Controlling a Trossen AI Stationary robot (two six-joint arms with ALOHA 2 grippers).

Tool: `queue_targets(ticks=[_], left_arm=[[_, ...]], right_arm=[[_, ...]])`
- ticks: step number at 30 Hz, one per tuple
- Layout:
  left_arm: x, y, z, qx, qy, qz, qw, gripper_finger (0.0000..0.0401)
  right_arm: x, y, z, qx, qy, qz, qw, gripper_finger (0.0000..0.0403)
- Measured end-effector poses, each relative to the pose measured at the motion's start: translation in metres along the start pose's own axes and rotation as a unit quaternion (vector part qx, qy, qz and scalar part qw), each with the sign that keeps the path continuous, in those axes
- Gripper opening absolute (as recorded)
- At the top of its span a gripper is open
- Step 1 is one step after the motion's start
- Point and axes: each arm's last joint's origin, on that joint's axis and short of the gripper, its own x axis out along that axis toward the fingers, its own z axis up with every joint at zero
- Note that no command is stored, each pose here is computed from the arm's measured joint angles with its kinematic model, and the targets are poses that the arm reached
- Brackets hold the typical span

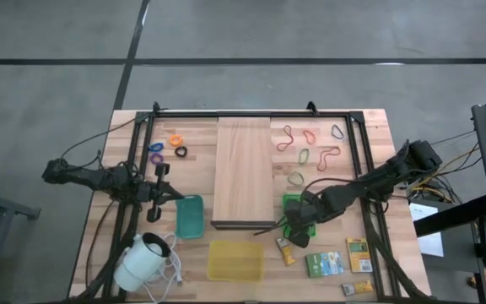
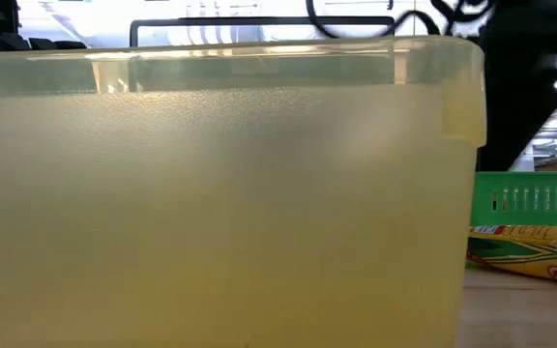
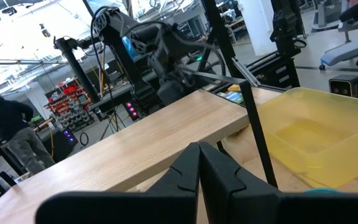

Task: Pick & Place Office Desk Supplies
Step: Put the bottom red rubber band into the green bin

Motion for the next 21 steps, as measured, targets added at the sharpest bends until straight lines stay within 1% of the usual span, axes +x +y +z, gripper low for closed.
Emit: queue_targets(ticks=[4,7,10,12,15,21], left_arm=[[0.000,0.000,0.000,0.000,0.000,0.000,1.000,0.0012],[0.000,0.000,0.000,0.000,0.000,0.000,1.000,0.0012],[0.000,0.000,0.000,0.000,0.001,-0.001,1.000,0.0012],[0.000,0.000,0.000,0.000,0.003,-0.001,1.000,0.0012],[0.000,0.000,0.000,0.000,0.002,-0.001,1.000,0.0012],[0.000,0.000,0.000,0.000,0.003,-0.002,1.000,0.0012]], right_arm=[[-0.026,-0.002,0.003,0.008,-0.037,-0.003,0.999,0.0128],[-0.046,-0.009,0.000,0.009,-0.064,-0.018,0.998,0.0128],[-0.065,-0.020,-0.005,0.011,-0.084,-0.046,0.995,0.0128],[-0.077,-0.028,-0.009,0.030,-0.084,-0.058,0.994,0.0127],[-0.092,-0.045,-0.015,0.074,-0.072,-0.082,0.991,0.0121],[-0.113,-0.079,-0.016,0.132,-0.085,-0.154,0.976,0.0105]])
